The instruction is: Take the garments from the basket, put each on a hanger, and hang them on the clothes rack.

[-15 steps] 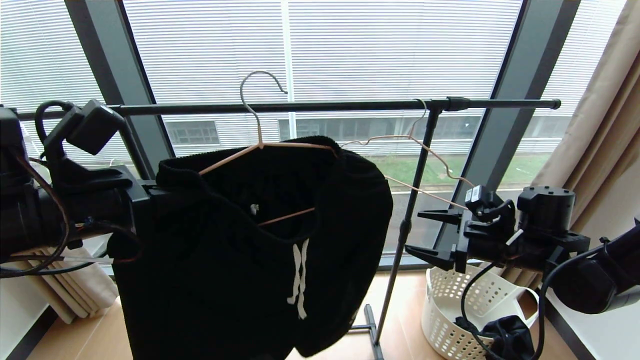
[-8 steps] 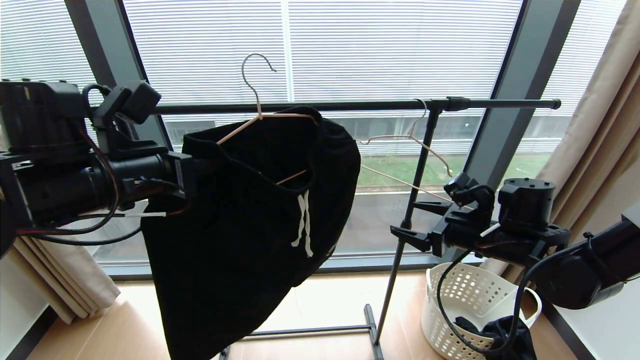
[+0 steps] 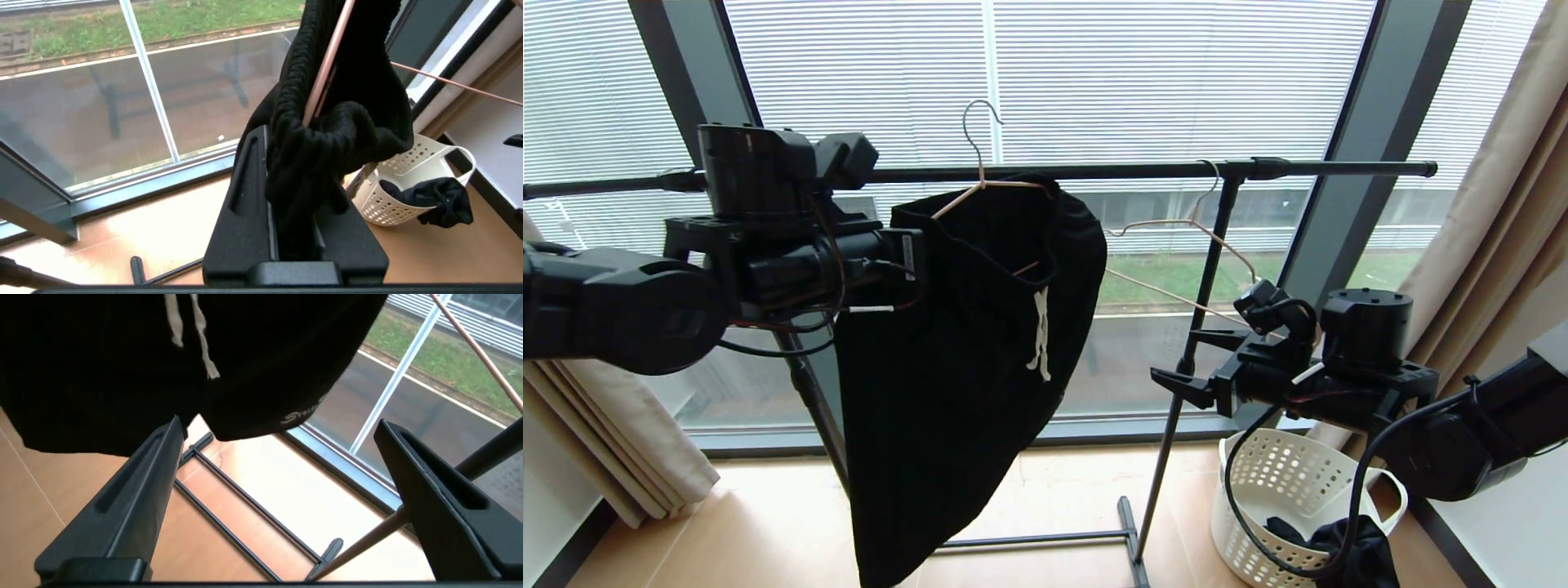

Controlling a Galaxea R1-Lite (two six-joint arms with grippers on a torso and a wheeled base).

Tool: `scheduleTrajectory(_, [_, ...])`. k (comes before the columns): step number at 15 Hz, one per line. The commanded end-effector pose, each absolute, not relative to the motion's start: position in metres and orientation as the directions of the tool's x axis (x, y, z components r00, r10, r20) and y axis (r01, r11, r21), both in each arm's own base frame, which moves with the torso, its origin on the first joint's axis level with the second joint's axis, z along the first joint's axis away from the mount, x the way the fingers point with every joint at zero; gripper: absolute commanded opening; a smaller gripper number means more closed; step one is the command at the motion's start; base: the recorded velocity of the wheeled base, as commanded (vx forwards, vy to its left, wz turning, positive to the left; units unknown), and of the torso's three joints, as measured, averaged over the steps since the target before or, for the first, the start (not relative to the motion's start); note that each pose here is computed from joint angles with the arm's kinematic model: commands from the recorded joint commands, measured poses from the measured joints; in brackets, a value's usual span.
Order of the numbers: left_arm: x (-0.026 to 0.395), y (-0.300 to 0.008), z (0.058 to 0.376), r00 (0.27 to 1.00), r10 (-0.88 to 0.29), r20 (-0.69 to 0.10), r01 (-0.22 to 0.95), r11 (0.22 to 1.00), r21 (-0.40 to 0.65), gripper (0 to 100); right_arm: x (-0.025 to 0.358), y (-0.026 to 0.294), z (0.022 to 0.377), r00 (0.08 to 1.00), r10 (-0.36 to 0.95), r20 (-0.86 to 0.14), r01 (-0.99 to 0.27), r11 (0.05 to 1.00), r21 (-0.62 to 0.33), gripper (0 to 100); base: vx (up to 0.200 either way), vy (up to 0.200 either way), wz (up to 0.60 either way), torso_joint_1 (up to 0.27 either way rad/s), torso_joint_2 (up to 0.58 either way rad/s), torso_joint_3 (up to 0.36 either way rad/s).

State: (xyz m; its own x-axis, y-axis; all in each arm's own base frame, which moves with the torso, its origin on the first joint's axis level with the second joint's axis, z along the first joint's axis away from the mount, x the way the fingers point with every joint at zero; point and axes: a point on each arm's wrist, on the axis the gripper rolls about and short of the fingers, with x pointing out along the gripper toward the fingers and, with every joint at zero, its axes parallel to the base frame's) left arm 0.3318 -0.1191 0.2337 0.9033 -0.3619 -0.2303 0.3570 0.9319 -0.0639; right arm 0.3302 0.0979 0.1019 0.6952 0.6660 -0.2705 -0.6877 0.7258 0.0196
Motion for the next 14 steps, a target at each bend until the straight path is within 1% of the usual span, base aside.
scheduleTrajectory(1, [0.353,-0.138,0.214,0.9,-0.344,-0.268,0.342,0.938,-0.055,0,0.33,0.098,0.101,0.695,0.666,-0.271,-0.688,0.725,0.02,100,0.0,0.0,0.0,0.0,0.0,0.0])
scheduleTrajectory(2, [0.358,-0.142,0.21,0.905,-0.325,-0.275,0.324,0.945,-0.053,0,0.33,0.098,0.101,0.696,0.665,-0.271,-0.687,0.726,0.019,100,0.0,0.0,0.0,0.0,0.0,0.0])
scheduleTrajectory(4, [0.366,-0.145,0.205,0.91,-0.308,-0.28,0.296,0.951,-0.083,0,0.33,0.098,0.101,0.695,0.665,-0.272,-0.687,0.726,0.019,100,0.0,0.0,0.0,0.0,0.0,0.0])
scheduleTrajectory(6, [0.371,-0.145,0.199,0.918,-0.27,-0.292,0.258,0.963,-0.078,0,0.33,0.098,0.101,0.695,0.665,-0.272,-0.687,0.726,0.019,100,0.0,0.0,0.0,0.0,0.0,0.0])
scheduleTrajectory(11, [0.375,-0.142,0.193,0.925,-0.224,-0.307,0.212,0.975,-0.072,0,0.33,0.098,0.1,0.693,0.666,-0.275,-0.689,0.725,0.019,100,0.0,0.0,0.0,0.0,0.0,0.0])
scheduleTrajectory(14, [0.375,-0.142,0.191,0.925,-0.222,-0.31,0.21,0.975,-0.071,0,0.33,0.098,0.1,0.693,0.666,-0.276,-0.689,0.725,0.018,100,0.0,0.0,0.0,0.0,0.0,0.0])
